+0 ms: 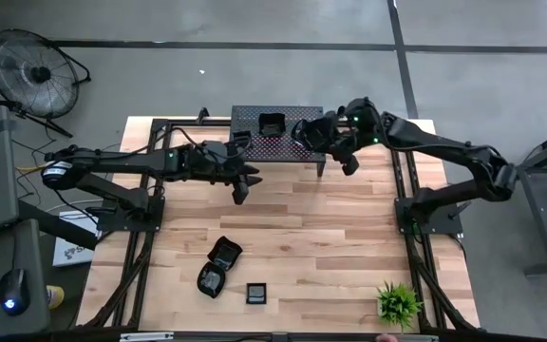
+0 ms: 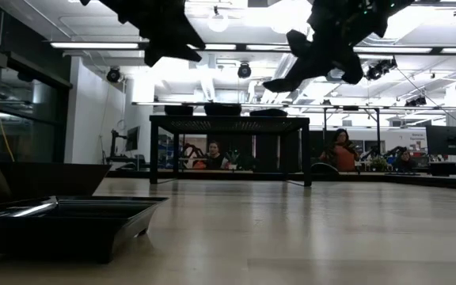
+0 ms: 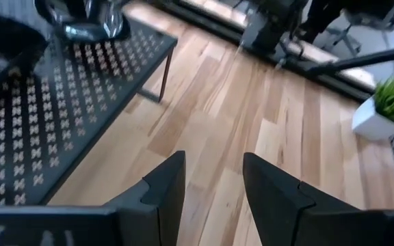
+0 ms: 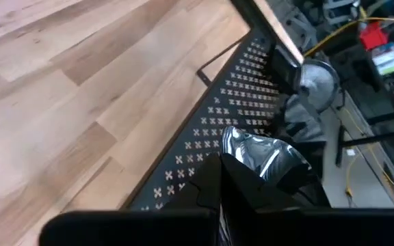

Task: Pick & Place Mini shaped plates
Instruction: Stack the leaf-shaped plate on top of the leaf-shaped plate on the shelf

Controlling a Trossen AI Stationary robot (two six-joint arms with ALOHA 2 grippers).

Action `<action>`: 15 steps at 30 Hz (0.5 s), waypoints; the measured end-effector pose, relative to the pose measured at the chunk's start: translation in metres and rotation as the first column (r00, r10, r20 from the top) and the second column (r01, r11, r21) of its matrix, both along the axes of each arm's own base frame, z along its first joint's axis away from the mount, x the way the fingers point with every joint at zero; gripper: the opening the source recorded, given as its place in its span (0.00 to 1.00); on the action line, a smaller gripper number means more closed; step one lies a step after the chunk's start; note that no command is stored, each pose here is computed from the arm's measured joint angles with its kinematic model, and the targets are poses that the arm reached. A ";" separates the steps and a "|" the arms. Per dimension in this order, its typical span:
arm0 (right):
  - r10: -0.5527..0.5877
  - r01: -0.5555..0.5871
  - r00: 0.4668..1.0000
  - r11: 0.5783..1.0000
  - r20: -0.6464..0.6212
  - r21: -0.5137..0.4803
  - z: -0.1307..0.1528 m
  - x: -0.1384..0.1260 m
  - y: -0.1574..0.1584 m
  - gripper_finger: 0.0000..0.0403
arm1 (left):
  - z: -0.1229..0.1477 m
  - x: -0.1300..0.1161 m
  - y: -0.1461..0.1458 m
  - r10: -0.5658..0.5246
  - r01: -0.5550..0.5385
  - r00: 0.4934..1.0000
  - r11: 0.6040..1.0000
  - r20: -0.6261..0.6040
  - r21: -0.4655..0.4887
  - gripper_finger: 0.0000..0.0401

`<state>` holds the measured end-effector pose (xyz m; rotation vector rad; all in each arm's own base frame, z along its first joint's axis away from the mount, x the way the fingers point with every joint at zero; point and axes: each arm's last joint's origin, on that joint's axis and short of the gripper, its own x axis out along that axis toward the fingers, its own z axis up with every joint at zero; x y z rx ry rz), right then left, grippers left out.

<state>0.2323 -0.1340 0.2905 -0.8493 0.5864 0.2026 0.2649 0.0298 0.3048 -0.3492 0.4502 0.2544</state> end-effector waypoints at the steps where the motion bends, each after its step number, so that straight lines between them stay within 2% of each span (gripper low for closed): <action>1: 0.006 -0.006 1.000 1.000 -0.004 0.001 -0.002 0.002 -0.002 0.00 | 0.001 0.001 0.000 0.000 0.000 1.000 1.000 0.012 0.001 0.36; 6: 0.042 -0.043 0.998 0.999 -0.039 -0.031 -0.011 0.010 -0.008 0.00 | 0.002 0.001 0.000 0.003 -0.003 1.000 1.000 0.025 -0.021 0.36; 11: 0.060 -0.063 0.997 0.995 -0.042 -0.074 -0.007 0.018 -0.016 0.00 | 0.003 0.002 -0.001 -0.013 0.015 0.999 0.999 0.041 -0.033 0.36; 15: 0.064 -0.071 0.994 0.995 -0.089 -0.071 -0.005 0.023 -0.026 0.00 | 0.003 0.002 -0.002 -0.043 0.045 0.998 0.998 0.044 -0.047 0.36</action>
